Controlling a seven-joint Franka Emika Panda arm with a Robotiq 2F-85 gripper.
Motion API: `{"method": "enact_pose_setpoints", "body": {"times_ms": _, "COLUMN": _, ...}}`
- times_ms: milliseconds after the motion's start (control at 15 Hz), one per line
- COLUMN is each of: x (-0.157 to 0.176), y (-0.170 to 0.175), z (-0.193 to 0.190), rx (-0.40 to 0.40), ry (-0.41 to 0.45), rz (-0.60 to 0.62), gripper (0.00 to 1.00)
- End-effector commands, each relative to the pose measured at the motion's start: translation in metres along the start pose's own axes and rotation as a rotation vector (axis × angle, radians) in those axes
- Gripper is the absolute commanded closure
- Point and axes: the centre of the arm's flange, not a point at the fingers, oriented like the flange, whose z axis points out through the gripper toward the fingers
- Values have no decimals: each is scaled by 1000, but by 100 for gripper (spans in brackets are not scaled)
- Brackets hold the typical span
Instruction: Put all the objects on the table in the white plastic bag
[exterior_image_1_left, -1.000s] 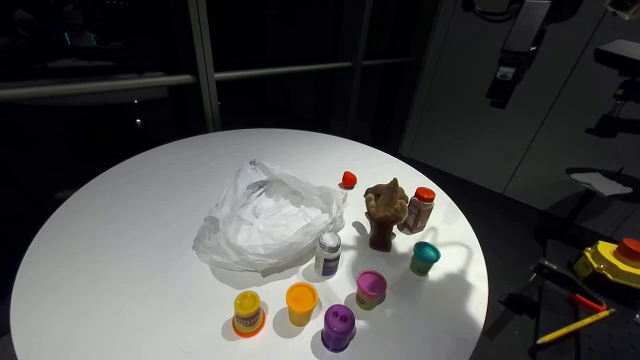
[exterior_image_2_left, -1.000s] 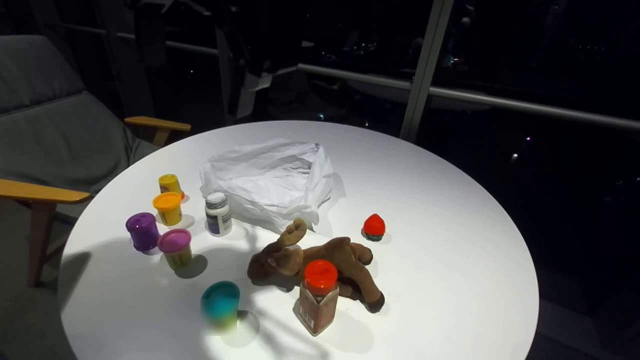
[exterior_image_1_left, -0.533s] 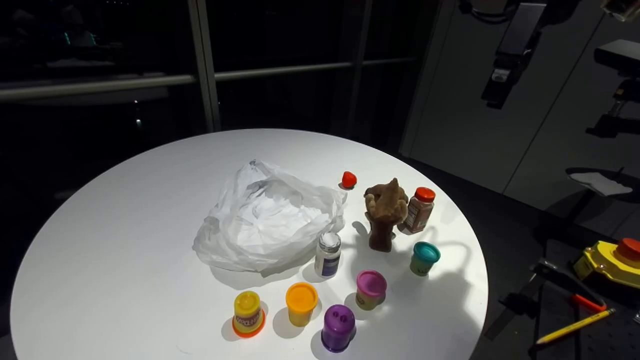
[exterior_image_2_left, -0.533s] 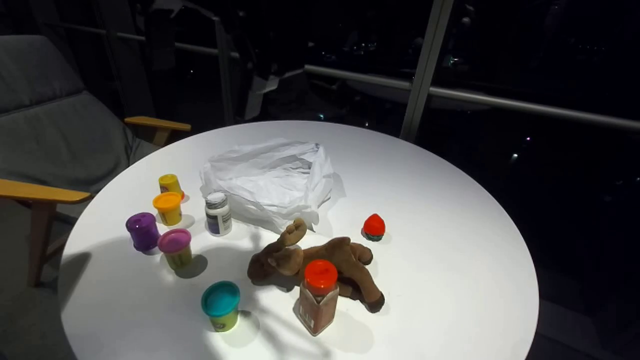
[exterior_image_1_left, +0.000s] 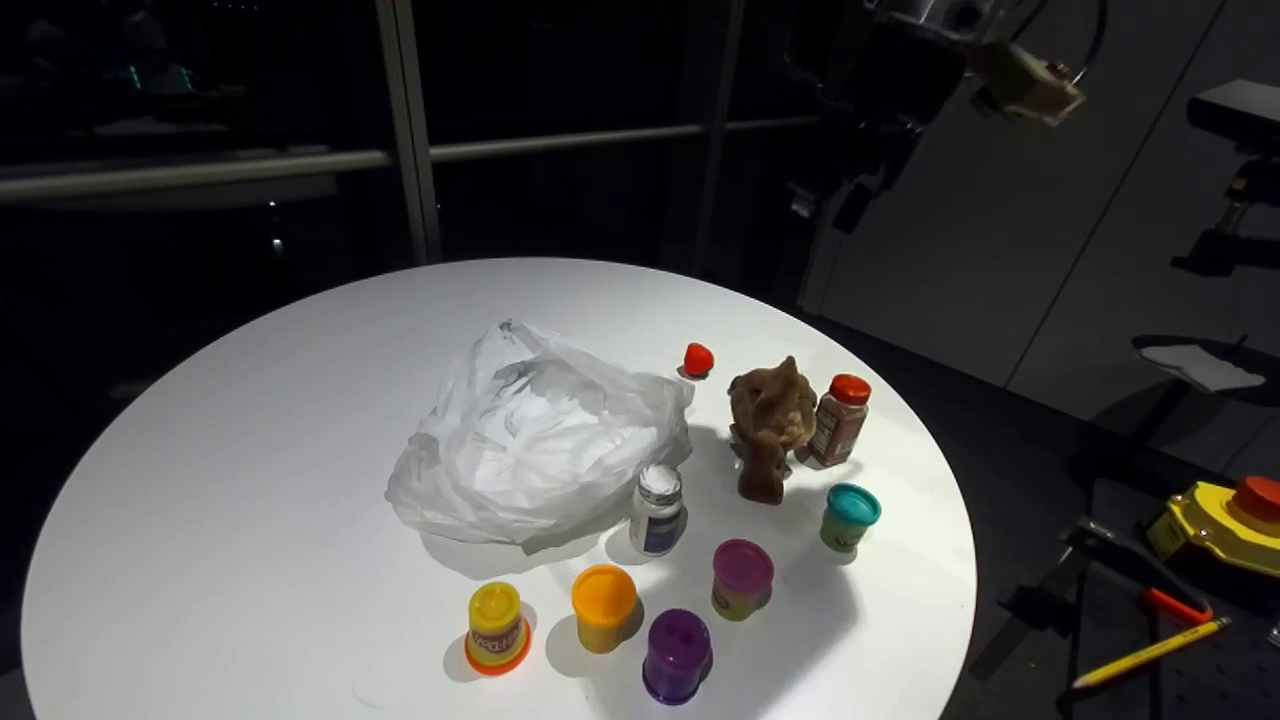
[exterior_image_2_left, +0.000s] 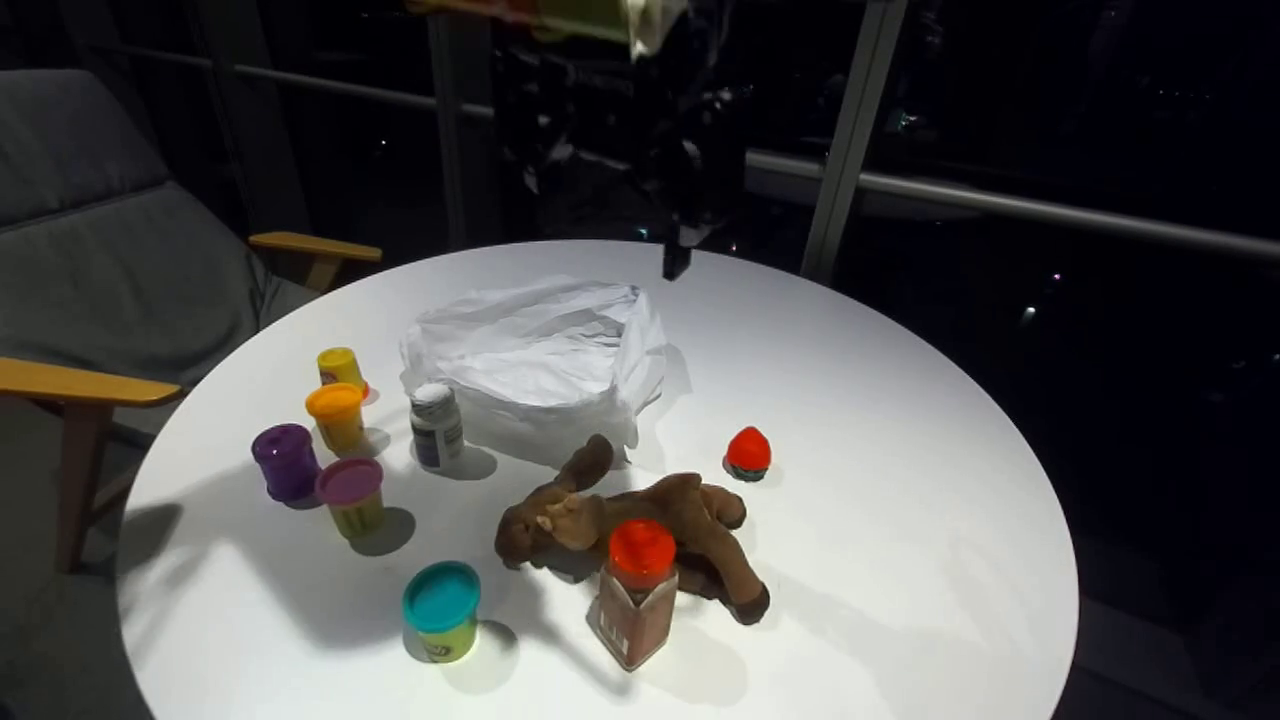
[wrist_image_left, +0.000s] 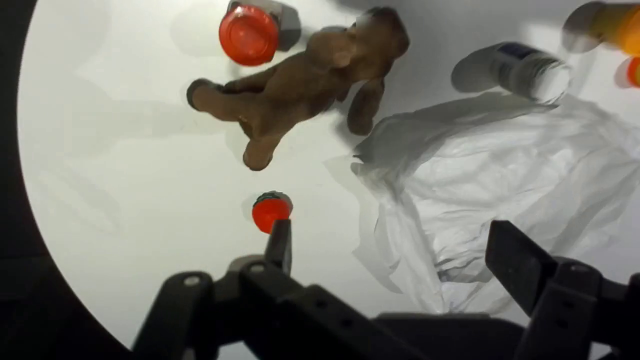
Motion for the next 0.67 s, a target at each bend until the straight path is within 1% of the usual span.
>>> {"method": "enact_pose_setpoints", "body": {"times_ms": 0, "x": 39, "y": -3, "z": 65, "rx": -151, "ry": 75, "rz": 38, "gripper": 0}}
{"method": "enact_pose_setpoints", "body": {"times_ms": 133, "x": 46, "y": -3, "z": 99, "rx": -185, "ry": 79, "rz": 45, "gripper": 0}}
{"method": "enact_pose_setpoints", "body": {"times_ms": 267, "x": 55, "y": 0, "z": 125, "rx": -184, "ry": 38, "rz": 80, "gripper": 0}}
{"method": "enact_pose_setpoints", "body": {"times_ms": 467, "x": 76, "y": 4, "z": 153, "rx": -135, "ry": 11, "rz": 138, "gripper": 0}}
{"method": "enact_pose_setpoints", "body": {"times_ms": 600, "x": 88, "y": 4, "z": 170, "rx": -100, "ry": 16, "rz": 182, "gripper": 0}}
